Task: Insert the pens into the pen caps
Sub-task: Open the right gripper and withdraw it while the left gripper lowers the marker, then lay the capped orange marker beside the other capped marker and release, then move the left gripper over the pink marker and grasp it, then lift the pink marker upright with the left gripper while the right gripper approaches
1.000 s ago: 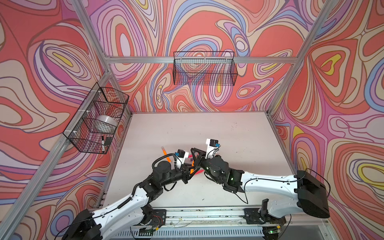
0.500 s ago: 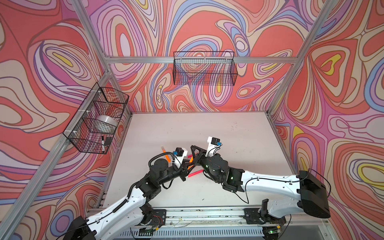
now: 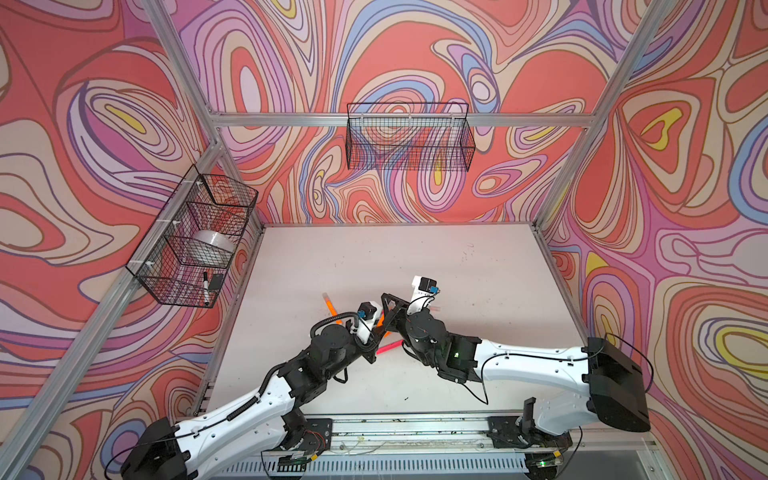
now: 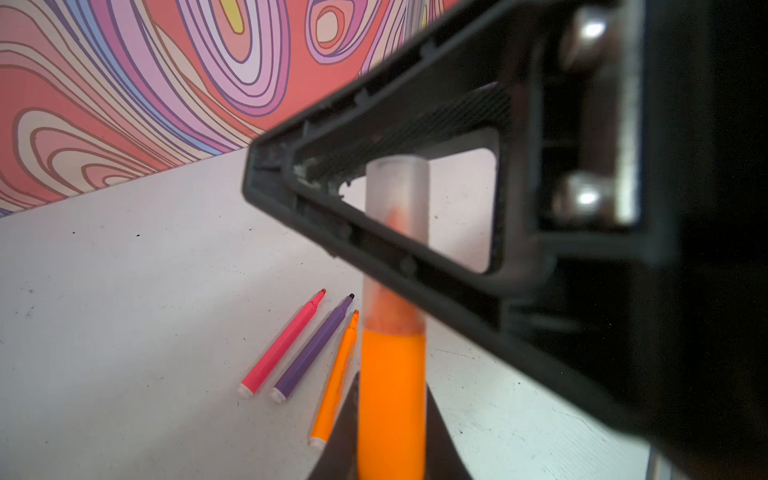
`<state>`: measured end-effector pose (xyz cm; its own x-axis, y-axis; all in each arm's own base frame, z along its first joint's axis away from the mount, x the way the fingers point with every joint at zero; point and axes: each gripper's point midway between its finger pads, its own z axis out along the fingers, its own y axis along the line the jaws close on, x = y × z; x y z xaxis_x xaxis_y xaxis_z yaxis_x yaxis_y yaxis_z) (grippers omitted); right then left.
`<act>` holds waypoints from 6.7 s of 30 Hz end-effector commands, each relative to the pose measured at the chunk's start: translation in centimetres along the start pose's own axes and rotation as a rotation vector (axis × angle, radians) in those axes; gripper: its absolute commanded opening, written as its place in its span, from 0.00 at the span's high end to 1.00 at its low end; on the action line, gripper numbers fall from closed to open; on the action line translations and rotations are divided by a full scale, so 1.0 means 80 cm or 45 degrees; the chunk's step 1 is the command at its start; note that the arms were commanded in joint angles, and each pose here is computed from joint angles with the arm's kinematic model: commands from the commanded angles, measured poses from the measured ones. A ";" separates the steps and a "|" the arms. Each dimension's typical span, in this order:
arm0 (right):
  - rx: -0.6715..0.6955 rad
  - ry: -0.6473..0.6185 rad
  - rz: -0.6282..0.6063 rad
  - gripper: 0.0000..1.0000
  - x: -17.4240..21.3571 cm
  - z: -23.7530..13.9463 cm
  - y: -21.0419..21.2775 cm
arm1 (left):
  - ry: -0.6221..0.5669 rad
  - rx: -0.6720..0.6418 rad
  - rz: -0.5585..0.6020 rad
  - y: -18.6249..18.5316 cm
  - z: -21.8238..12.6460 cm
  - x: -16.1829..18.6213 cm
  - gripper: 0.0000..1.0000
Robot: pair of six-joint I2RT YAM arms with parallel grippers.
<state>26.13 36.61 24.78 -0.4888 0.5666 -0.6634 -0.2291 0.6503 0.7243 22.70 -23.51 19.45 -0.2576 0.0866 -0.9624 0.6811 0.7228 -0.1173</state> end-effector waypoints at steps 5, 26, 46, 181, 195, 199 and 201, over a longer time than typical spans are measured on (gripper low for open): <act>0.062 0.240 -0.295 0.45 0.065 -0.054 -0.023 | -0.289 -0.365 -0.258 0.078 -0.028 -0.044 1.00; 0.634 -0.221 -0.477 0.06 -0.134 -0.124 -0.185 | 0.367 -0.767 -0.587 0.132 -0.031 0.154 1.00; 1.217 -0.226 -0.596 0.05 -0.199 -0.095 -0.373 | 0.812 -1.015 -0.617 0.179 0.009 0.220 1.00; 1.161 -0.214 -0.535 0.11 -0.194 -0.103 -0.379 | 1.024 -0.279 0.022 -0.008 0.080 0.214 0.66; 1.150 -0.217 -0.524 0.11 -0.194 -0.108 -0.378 | 1.084 -0.321 0.023 -0.003 0.076 0.225 0.80; 1.136 -0.236 -0.516 0.10 -0.195 -0.115 -0.375 | 1.070 -0.323 0.010 -0.004 0.078 0.221 0.90; 1.146 -0.228 -0.499 0.12 -0.195 -0.121 -0.375 | 1.048 -0.314 -0.001 -0.006 0.077 0.214 0.93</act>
<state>33.14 3.90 15.33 -0.3572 0.2338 -0.9043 0.3978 0.9140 0.0791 22.95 -27.57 2.02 -0.7196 0.4737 -0.5077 0.5440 0.8390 0.0118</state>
